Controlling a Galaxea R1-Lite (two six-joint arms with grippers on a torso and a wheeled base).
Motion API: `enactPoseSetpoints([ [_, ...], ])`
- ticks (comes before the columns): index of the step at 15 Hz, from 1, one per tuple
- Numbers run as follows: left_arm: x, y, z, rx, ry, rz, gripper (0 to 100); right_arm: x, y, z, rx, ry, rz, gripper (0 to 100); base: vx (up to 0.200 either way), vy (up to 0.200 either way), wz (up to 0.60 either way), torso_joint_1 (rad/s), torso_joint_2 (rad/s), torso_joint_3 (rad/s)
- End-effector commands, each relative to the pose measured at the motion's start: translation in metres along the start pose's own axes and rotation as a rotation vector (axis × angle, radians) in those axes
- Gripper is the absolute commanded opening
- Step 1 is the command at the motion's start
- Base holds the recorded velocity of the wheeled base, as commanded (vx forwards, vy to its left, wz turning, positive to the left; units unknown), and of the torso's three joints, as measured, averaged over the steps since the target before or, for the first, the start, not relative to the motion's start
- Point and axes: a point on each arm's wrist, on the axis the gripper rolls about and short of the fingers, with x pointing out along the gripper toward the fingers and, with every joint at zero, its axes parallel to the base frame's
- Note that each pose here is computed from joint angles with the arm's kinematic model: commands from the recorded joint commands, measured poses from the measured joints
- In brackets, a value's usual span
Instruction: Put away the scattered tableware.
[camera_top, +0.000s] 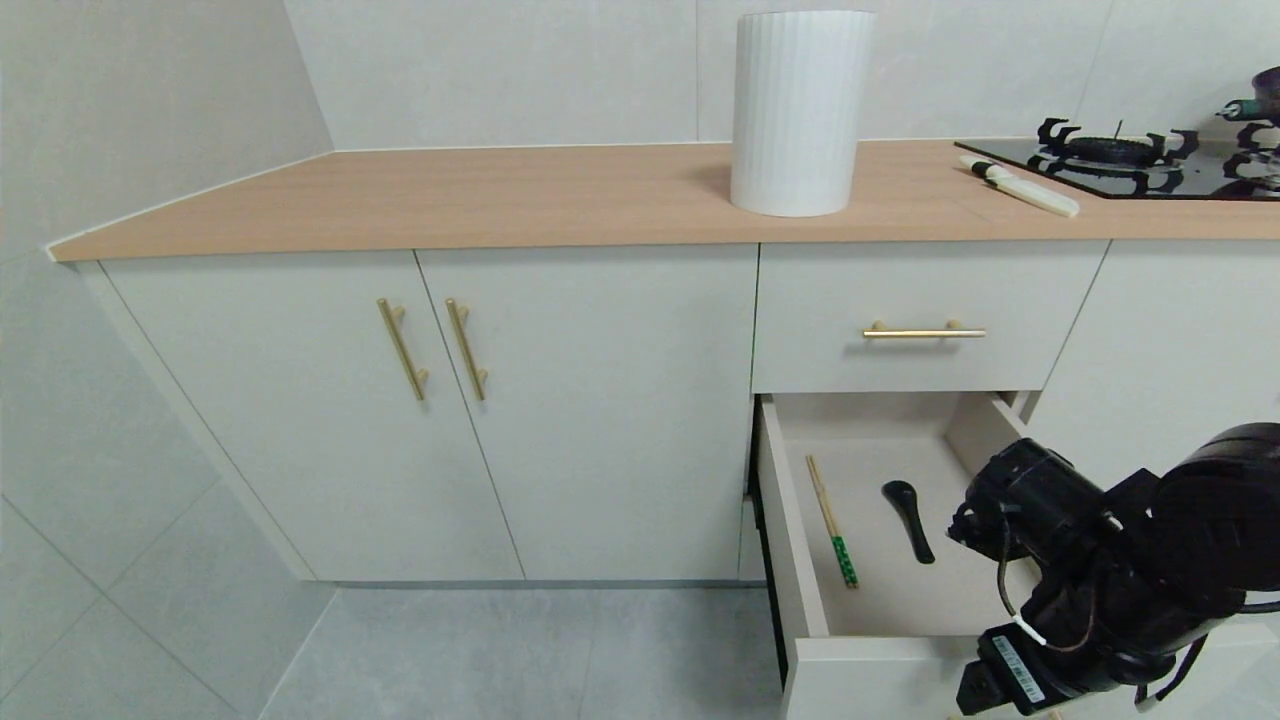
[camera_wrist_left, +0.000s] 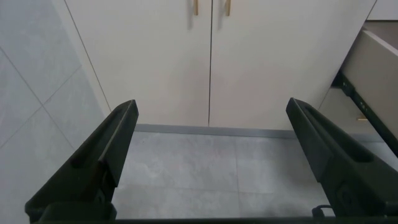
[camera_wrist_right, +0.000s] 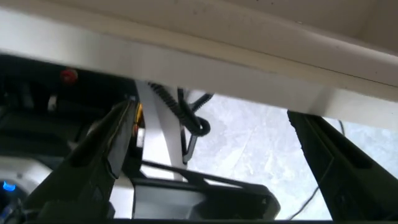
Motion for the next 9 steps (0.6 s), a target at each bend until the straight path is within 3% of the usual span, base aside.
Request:
enactPoseSetpoints([
  [1, 0.0, 0.0, 0.0, -0.001, 0.0, 0.001, 100, 0.004, 0.001, 0.003, 0.016, -0.007, -0.003, 100, 0.0, 0.0, 0.0, 0.0, 0.0, 0.0],
  [9, 0.0, 0.0, 0.0, -0.001, 0.0, 0.002, 100, 0.006, -0.024, 0.04, 0.171, -0.237, 0.007, 100, 0.0, 0.0, 0.0, 0.0, 0.0, 0.0],
])
